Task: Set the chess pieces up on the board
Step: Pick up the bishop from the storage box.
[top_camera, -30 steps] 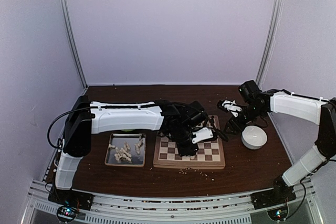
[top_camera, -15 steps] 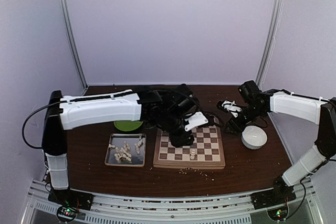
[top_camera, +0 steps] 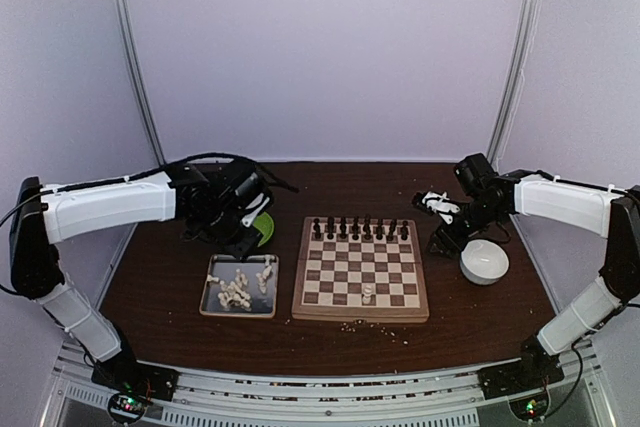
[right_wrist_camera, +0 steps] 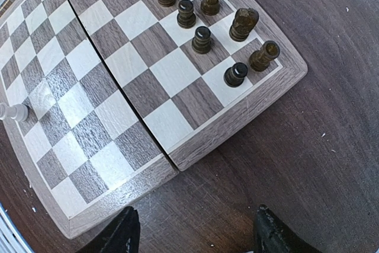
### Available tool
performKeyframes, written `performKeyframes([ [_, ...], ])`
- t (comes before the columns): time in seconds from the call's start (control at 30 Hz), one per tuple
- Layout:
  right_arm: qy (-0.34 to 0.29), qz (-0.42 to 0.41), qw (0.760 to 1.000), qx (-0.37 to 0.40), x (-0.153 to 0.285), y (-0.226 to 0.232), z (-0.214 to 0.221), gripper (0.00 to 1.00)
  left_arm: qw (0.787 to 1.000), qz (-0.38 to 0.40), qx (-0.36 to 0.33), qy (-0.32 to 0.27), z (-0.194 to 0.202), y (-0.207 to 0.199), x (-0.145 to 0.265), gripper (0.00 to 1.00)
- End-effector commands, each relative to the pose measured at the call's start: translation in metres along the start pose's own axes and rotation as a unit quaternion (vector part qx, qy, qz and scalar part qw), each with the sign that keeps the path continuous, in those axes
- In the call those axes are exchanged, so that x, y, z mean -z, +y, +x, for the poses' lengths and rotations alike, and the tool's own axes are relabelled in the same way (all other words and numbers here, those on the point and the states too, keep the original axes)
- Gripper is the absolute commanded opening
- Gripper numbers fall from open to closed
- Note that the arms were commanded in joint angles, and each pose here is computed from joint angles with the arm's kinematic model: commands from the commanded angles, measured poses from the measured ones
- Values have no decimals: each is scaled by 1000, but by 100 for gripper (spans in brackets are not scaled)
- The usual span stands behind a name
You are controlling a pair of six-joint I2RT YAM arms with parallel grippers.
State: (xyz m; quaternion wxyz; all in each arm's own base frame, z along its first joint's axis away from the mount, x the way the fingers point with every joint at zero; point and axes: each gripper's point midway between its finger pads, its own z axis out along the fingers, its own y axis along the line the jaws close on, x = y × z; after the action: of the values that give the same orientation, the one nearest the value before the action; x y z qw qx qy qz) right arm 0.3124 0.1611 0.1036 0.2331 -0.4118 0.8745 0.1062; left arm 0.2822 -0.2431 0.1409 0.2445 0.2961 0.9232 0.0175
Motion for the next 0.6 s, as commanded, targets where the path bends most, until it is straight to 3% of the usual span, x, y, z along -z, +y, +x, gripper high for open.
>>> performKeyframes([
  [0.0, -5, -3, 1000, 2, 1, -3, -8, 65, 998, 32, 40, 23, 29, -16, -15, 49],
  [0.33, 1, -4, 1000, 3, -1, -3, -5, 65, 993, 100, 48, 32, 28, -45, -47, 41],
  [0.57, 4, -6, 1000, 3, -2, -3, -4, 65, 994, 96, 42, 38, 22, -48, -58, 37],
])
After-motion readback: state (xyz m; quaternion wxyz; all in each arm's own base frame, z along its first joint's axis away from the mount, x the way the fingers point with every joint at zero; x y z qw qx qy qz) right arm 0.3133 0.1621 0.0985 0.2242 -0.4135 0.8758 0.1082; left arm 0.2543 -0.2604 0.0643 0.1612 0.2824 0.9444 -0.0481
